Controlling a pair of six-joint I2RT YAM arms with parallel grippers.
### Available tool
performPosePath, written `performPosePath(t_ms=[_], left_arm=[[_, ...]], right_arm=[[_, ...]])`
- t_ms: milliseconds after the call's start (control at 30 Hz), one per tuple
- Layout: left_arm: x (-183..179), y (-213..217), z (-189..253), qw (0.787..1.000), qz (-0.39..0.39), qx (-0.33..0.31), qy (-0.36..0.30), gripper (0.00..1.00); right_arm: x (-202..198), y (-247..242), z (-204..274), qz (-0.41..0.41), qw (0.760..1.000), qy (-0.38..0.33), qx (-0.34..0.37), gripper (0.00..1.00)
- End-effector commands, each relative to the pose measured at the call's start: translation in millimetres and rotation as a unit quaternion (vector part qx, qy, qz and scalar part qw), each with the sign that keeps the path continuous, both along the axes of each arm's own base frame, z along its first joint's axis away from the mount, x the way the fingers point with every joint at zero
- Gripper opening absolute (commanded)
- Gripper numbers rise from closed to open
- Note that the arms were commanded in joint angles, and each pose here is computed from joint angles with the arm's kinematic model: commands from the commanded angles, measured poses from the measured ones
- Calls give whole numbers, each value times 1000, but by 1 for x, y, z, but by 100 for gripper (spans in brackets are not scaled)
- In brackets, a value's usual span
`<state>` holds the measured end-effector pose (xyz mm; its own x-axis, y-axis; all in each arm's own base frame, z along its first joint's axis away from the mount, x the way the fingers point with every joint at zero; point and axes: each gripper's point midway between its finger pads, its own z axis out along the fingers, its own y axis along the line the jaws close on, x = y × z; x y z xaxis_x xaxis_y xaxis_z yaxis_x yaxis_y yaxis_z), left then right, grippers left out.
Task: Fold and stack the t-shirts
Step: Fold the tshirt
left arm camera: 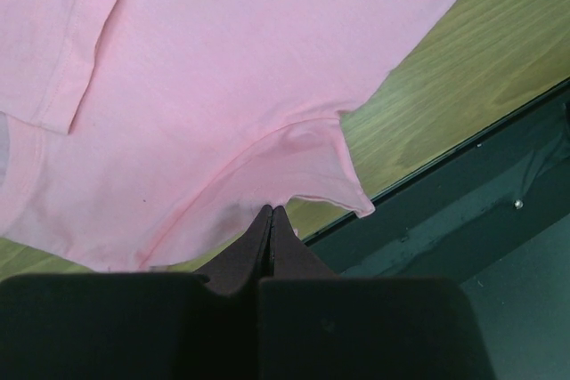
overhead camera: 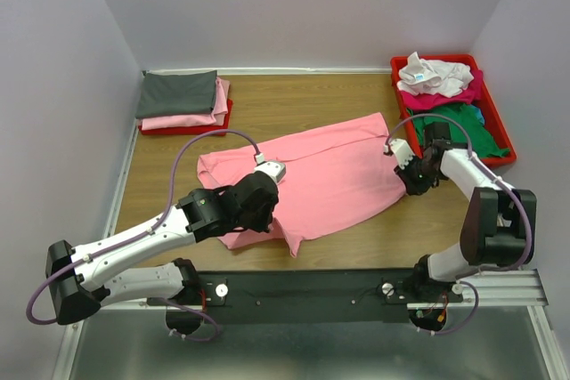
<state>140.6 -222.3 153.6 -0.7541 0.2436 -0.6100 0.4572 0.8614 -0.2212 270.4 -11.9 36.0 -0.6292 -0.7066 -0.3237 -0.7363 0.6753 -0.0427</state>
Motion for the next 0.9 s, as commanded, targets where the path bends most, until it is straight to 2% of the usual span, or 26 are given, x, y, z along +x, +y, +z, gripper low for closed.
performPosePath(t_ms=[0,200,300,500,667,867], left_arm=[[4,-3,8,1000,-2,-12,-9,0],[3,-3,5,1000,-3,-11,-5,0],[3,-3,4,1000,-4,-11,-3,0],[2,-2,3,1000,-3,-11,-1,0],[2,-1,5,1000,-5,-10,-3,0],[3,-2,3,1000,-8,-6,-4,0]], right_arm=[[16,22,4,20,1000,-1,6,20],[43,47,5,41,999,-3,-16,21],[56,53,0,36,999,0,-29,35],[79,55,19,9,999,-38,-33,51],[70,54,39,18,997,-65,-31,52],[39,58,24,76,997,-25,-19,53]])
